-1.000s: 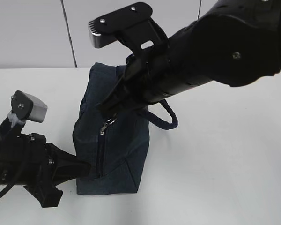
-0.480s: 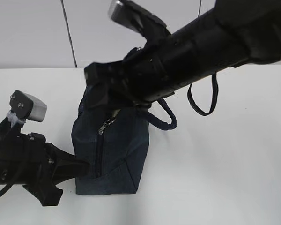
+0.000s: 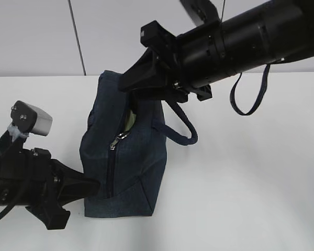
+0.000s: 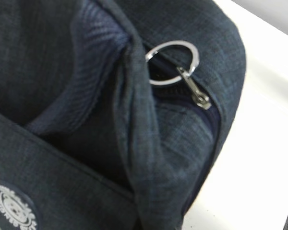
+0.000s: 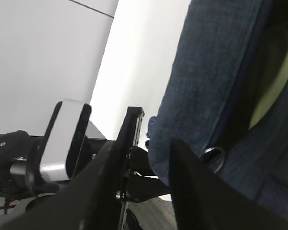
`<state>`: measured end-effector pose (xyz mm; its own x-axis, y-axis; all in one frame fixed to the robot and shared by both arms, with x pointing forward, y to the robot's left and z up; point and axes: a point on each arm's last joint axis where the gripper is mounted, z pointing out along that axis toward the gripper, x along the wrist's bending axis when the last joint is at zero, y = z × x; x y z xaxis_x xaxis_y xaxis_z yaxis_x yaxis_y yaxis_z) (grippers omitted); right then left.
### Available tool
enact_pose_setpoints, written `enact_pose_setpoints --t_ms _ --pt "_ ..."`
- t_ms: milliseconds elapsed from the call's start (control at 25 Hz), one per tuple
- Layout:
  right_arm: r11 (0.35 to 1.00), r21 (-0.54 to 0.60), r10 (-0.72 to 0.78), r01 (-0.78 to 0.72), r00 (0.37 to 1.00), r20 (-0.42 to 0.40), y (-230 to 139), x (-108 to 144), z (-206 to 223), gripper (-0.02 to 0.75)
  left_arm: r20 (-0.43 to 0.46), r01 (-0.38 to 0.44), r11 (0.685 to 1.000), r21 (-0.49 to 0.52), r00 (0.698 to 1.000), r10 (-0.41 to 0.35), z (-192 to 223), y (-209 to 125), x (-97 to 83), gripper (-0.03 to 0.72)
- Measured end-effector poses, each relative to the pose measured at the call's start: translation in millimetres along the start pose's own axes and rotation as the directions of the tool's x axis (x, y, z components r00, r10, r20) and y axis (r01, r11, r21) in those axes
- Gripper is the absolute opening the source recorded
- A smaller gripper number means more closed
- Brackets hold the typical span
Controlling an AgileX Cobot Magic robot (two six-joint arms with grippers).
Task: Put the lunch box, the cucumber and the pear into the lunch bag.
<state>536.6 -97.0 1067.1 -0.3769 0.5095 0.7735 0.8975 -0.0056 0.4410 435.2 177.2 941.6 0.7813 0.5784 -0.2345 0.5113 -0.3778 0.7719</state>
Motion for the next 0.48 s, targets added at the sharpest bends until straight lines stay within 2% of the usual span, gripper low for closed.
enact_pose_setpoints --t_ms 240,480 --pt "0.999 0.042 0.033 -0.033 0.999 -0.008 -1.3 -22.7 22.2 0.292 0.0 0.0 1.0 0.0 1.0 0.0 0.0 0.0 0.0 -0.008" --pt "0.998 0.055 0.017 -0.017 1.0 0.002 -2.5 -27.5 25.6 0.292 0.001 0.0 1.0 0.0 1.0 0.0 0.0 0.0 -0.1 -0.008"
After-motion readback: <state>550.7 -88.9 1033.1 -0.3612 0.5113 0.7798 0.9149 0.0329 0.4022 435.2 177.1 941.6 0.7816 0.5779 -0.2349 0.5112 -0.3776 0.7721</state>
